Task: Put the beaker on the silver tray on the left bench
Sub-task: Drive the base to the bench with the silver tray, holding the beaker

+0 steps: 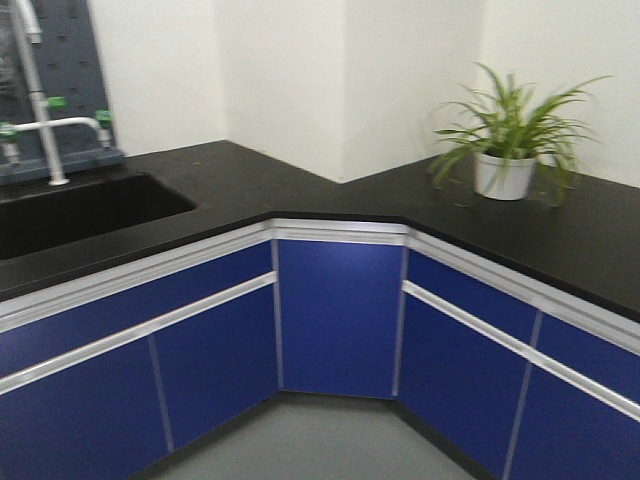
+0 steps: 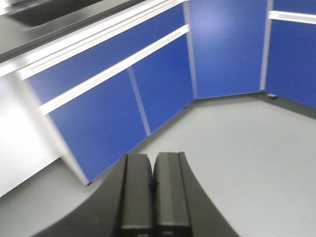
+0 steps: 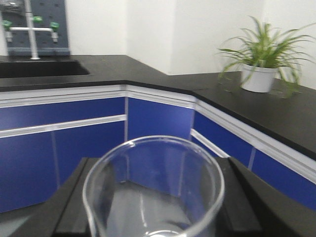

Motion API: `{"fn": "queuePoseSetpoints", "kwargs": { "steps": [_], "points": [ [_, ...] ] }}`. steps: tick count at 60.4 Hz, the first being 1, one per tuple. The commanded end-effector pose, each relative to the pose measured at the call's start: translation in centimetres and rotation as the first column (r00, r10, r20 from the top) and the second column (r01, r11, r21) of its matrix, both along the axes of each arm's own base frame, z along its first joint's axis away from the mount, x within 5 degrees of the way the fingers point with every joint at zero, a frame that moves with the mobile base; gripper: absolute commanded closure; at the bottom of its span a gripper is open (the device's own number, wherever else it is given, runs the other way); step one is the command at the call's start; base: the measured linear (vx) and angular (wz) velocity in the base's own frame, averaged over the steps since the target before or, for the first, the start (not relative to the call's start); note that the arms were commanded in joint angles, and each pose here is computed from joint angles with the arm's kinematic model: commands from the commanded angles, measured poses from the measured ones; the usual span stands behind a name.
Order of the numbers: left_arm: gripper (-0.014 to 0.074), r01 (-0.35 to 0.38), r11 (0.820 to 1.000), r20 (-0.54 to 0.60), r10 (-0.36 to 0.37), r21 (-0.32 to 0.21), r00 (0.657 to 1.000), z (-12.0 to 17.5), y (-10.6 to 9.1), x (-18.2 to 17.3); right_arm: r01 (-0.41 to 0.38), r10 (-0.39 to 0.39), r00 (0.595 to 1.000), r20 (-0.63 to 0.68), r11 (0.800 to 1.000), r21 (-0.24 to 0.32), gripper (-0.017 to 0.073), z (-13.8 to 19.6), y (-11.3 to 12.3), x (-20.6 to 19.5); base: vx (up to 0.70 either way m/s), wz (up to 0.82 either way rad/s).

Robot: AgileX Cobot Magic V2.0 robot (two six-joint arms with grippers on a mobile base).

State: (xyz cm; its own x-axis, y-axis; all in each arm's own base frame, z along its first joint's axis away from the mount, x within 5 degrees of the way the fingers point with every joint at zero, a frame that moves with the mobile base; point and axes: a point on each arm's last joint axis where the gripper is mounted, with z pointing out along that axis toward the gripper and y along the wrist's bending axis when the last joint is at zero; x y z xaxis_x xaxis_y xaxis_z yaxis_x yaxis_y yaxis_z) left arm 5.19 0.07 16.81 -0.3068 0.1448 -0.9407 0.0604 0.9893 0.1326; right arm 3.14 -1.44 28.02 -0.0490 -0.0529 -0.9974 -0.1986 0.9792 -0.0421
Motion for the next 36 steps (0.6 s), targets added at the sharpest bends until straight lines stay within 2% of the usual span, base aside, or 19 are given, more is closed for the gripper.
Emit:
{"fn": "queuePoseSetpoints", "kwargs": {
  "steps": [1,36],
  "points": [
    [0.0592,0.012,1.0,0.07,-0.012,-0.008,0.997,0.09,-0.12,0.2,-0.021,0.022,0.995,0.095,1.0,-0.005,0.057,1.48,0.12,-0.2,-0.14,0.53],
    [0.0592,0.012,1.0,0.07,-0.012,-0.008,0.997,0.09,-0.12,0.2,-0.021,0.022,0.995,0.095,1.0,-0.005,0.057,1.48,0.12,-0.2,-0.07,0.56]
  ]
}}
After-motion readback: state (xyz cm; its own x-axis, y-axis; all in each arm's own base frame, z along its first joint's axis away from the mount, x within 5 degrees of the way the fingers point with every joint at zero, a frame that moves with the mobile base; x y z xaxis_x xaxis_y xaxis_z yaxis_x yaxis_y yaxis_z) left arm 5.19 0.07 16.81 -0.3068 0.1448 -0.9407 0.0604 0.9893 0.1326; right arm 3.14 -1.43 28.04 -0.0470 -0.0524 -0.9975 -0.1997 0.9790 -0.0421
